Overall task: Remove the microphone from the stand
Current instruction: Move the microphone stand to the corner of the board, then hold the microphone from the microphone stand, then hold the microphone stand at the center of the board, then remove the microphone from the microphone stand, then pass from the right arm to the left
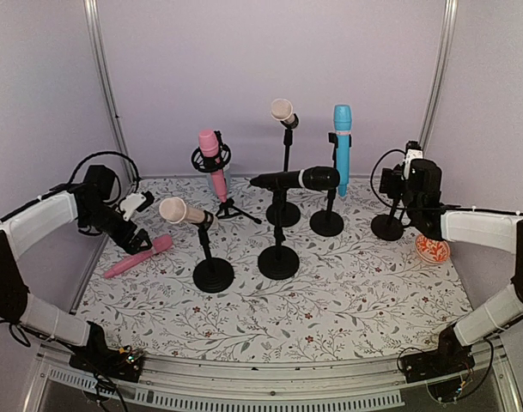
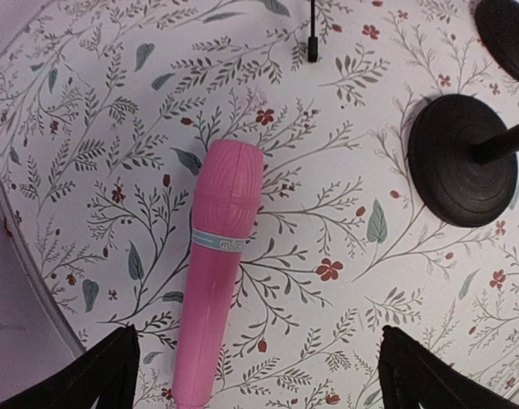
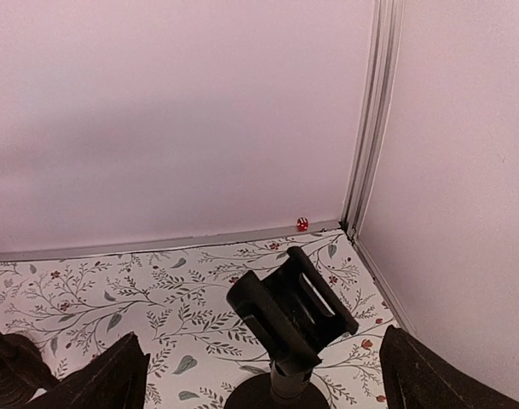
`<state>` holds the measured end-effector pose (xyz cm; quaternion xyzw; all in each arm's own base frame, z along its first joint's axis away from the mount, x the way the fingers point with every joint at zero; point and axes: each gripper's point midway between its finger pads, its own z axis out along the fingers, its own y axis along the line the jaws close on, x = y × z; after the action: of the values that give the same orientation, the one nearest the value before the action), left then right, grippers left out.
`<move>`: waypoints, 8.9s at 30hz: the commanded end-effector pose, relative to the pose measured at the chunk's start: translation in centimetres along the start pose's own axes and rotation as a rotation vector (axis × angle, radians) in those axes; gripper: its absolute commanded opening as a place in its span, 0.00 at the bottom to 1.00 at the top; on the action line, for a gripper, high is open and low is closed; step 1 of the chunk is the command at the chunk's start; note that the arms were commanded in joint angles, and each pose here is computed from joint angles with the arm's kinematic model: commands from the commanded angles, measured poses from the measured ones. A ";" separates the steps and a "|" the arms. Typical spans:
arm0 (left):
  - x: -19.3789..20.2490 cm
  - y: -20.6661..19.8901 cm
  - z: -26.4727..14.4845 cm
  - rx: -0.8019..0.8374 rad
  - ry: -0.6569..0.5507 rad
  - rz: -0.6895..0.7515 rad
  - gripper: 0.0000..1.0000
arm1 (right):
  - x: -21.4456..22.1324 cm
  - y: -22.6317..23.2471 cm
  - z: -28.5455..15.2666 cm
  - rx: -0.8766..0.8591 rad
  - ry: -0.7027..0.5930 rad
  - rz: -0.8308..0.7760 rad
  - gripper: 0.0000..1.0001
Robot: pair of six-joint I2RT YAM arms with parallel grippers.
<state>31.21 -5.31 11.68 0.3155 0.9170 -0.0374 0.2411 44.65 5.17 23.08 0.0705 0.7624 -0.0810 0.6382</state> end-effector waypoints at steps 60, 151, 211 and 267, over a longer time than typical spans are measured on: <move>-25.4 -26.0 -10.2 0.441 -0.488 0.458 0.41 | -8.5 21.1 -25.2 -0.775 -0.388 0.143 0.28; -31.3 -25.8 0.0 0.318 -0.556 0.193 0.00 | -15.3 7.4 -32.1 -0.703 -0.498 0.341 0.00; -19.1 -25.7 -23.2 0.357 -0.651 1.032 0.67 | -16.7 29.2 -39.1 -1.291 -0.397 0.210 0.00; -19.8 -22.7 -24.5 0.140 -0.691 1.047 0.18 | -18.7 33.7 -40.5 -1.333 -0.495 0.150 0.06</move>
<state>21.18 -29.20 39.43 0.7158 0.5096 -0.0725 0.4719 16.77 46.42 45.39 -0.3075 0.4997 0.4252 0.6891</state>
